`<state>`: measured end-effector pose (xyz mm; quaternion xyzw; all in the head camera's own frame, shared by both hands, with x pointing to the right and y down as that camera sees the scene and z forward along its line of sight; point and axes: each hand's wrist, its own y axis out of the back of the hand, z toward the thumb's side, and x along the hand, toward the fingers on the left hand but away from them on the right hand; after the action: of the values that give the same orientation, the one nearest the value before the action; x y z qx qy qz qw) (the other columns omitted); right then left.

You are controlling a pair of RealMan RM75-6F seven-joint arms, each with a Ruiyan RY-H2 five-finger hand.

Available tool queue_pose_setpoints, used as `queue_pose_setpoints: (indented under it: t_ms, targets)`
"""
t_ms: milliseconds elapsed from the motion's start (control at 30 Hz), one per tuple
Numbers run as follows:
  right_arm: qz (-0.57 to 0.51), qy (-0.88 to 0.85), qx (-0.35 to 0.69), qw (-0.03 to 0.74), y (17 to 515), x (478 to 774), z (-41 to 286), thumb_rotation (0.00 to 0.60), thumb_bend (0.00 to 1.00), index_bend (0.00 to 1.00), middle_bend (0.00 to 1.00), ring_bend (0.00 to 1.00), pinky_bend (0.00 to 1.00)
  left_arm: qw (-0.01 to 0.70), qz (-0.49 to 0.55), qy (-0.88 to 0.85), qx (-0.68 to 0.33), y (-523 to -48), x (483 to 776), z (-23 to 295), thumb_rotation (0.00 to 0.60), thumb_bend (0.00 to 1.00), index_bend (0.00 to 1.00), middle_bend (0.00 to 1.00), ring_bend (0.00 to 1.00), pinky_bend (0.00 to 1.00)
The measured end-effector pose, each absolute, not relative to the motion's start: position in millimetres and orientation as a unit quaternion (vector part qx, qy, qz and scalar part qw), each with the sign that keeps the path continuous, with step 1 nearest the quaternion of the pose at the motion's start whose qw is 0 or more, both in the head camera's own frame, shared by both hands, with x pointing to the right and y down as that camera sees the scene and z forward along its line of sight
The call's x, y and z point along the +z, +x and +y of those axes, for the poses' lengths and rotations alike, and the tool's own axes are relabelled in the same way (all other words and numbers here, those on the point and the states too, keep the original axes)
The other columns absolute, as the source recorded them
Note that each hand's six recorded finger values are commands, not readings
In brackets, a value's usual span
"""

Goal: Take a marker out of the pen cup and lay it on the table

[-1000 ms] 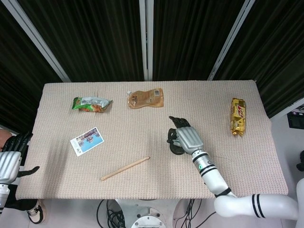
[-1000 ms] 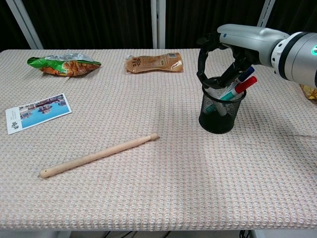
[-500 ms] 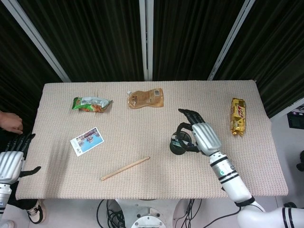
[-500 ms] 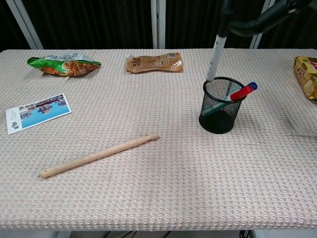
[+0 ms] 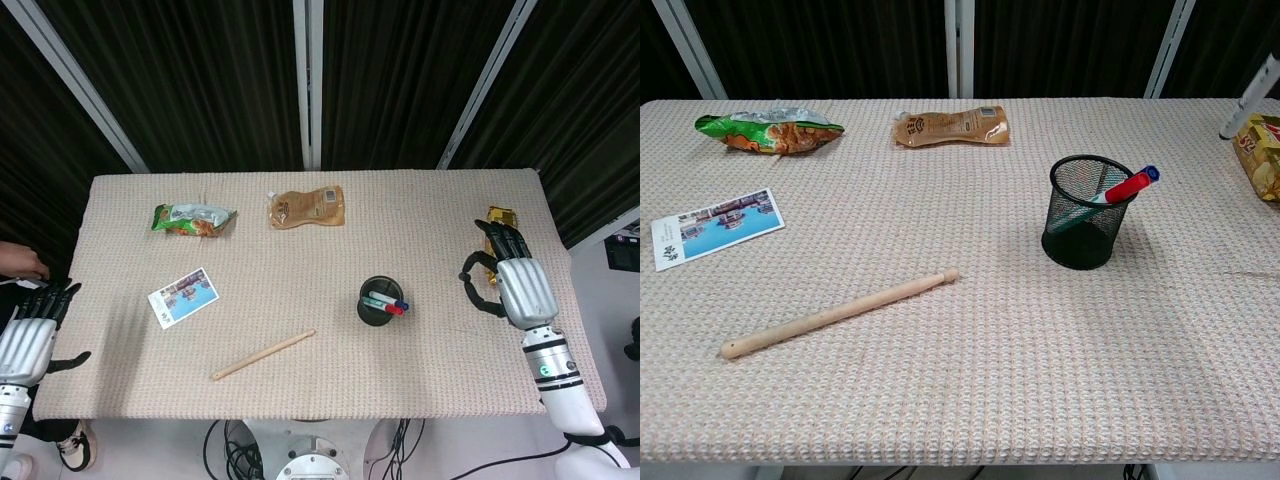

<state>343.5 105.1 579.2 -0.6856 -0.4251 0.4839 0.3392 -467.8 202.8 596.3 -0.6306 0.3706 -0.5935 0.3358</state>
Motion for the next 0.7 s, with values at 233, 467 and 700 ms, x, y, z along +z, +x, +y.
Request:
queue_pose_setpoints:
  t_ms: [233,467,700]
  targets:
    - [-0.379,-0.683,0.543,0.309,368.9,642.8,137.3,0.6,0.36,0.67,0.05,0.0,0.0,0.336,0.367,-0.63,-0.596,-467.5,596.8,202.7,0.6,0.11,0.04,0.0,0.0,0.0]
    - [-0.329,-0.706,0.559,0.284,365.2,666.5,161.2,0.6,0.18,0.0,0.0,0.0,0.0,0.336,0.368,-0.63,-0.596,-467.9,597.2,202.6,0.6,0.11,0.04,0.0,0.0,0.0]
    - [-0.356,-0.72,0.514,0.3,361.2,643.3,161.3,0.6,0.09,0.0,0.0,0.0,0.0,0.338,0.369,-0.63,-0.594,-466.9,595.5,201.1,0.6,0.11,0.04,0.0,0.0,0.0]
